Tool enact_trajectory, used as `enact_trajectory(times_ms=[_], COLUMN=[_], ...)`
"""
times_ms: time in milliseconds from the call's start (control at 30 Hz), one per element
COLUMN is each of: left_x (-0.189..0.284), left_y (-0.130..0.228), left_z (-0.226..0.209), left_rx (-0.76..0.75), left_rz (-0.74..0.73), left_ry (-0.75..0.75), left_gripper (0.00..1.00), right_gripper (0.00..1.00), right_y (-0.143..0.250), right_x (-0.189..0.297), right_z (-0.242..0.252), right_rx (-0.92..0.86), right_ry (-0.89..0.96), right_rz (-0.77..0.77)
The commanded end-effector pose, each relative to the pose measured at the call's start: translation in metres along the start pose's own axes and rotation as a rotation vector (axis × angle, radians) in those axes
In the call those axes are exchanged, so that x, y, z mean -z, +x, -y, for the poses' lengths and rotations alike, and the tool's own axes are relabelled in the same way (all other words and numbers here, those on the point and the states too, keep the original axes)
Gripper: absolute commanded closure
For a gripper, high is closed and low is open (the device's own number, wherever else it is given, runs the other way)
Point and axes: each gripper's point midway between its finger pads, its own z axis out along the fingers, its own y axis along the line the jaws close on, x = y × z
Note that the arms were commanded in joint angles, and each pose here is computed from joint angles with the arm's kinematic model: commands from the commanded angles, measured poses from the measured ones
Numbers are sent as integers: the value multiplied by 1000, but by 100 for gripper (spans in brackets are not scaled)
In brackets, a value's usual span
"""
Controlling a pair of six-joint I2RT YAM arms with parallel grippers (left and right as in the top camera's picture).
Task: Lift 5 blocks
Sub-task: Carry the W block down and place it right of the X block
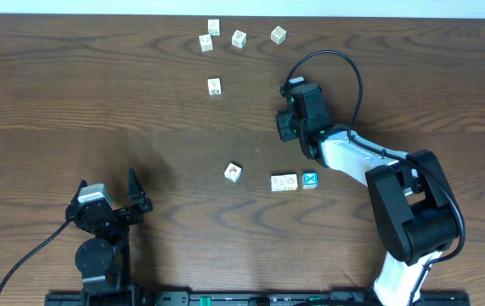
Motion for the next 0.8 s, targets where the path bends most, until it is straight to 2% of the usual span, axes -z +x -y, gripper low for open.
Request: enact_trajectory(times_ms=[0, 67, 200, 400, 633, 767], left_x=[-1, -1, -1, -1, -1, -1], left_y=[17, 17, 17, 17, 17, 17], left_z=[-6, -6, -6, -6, -6, -6], left_rx=[-2, -2, -2, -2, -2, -2], left_rz=[-47, -47, -47, -47, -47, -47], left_ry=[-28, -28, -28, -28, -28, -28], left_gripper=[2, 2, 2, 2, 2, 2], right_gripper=[64, 67, 79, 88, 95, 99], right_y=[-1, 0, 0, -17, -66, -62], right_x=[-2, -2, -2, 16, 100, 158], right_z=[-6, -5, -4, 5, 17, 34], right_rx=[16, 16, 16, -10, -23, -25], right_ry=[-10, -9, -1, 47, 106, 189], right_rz=[-2, -5, -8, 21, 134, 114])
